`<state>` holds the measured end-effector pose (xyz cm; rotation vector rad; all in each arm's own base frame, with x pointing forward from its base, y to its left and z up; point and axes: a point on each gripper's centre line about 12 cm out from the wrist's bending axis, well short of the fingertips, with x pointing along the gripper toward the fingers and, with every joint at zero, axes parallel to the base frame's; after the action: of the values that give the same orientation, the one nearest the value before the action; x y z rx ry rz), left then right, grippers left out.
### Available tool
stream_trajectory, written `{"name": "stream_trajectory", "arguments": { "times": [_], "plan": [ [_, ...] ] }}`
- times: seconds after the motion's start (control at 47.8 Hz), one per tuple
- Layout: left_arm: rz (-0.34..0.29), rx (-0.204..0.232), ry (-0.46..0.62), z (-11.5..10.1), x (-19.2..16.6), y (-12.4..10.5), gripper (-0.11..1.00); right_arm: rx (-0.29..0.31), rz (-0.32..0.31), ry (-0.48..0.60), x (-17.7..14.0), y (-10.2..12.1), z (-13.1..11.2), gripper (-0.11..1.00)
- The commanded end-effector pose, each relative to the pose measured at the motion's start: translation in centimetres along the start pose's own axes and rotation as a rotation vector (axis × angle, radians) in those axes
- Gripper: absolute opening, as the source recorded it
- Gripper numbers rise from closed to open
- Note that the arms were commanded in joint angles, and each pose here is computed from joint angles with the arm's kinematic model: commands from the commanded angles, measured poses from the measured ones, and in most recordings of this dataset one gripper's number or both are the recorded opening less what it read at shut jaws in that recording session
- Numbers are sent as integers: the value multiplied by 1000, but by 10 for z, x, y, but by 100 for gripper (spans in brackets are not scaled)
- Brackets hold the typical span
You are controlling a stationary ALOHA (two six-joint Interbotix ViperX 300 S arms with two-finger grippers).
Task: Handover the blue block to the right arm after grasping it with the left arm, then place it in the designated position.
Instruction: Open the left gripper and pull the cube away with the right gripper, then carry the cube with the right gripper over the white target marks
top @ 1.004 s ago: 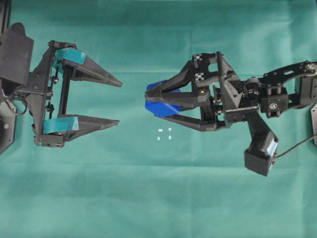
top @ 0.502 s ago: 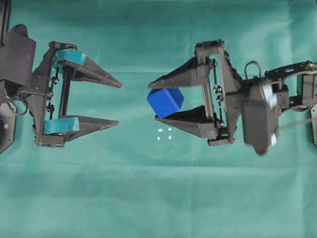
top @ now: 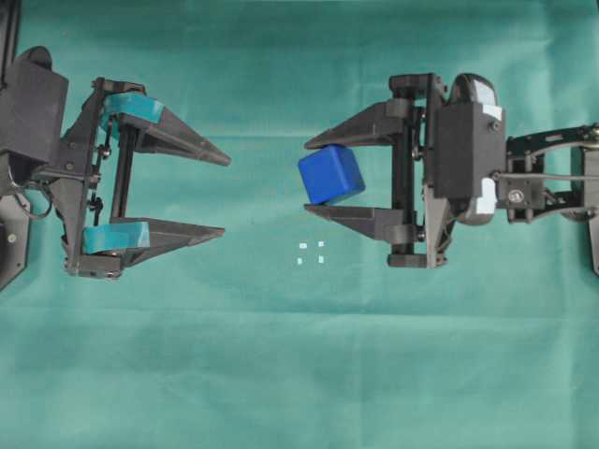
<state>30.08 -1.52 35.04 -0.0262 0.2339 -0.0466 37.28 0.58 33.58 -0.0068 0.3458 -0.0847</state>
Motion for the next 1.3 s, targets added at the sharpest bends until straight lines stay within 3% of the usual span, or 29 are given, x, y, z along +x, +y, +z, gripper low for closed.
{"name": "stream_trajectory", "arguments": {
  "times": [0.0,0.23,1.276],
  "plan": [
    [-5,4,-27,9,-2,-2,100,11,7,-50,-9,0,16,61],
    [-5,3,-27,9,-2,-2,100,14,37,-81,-9,4,20,61],
    [-5,1,-27,9,-2,-2,100,14,41,-86,-9,4,20,61]
  ]
}}
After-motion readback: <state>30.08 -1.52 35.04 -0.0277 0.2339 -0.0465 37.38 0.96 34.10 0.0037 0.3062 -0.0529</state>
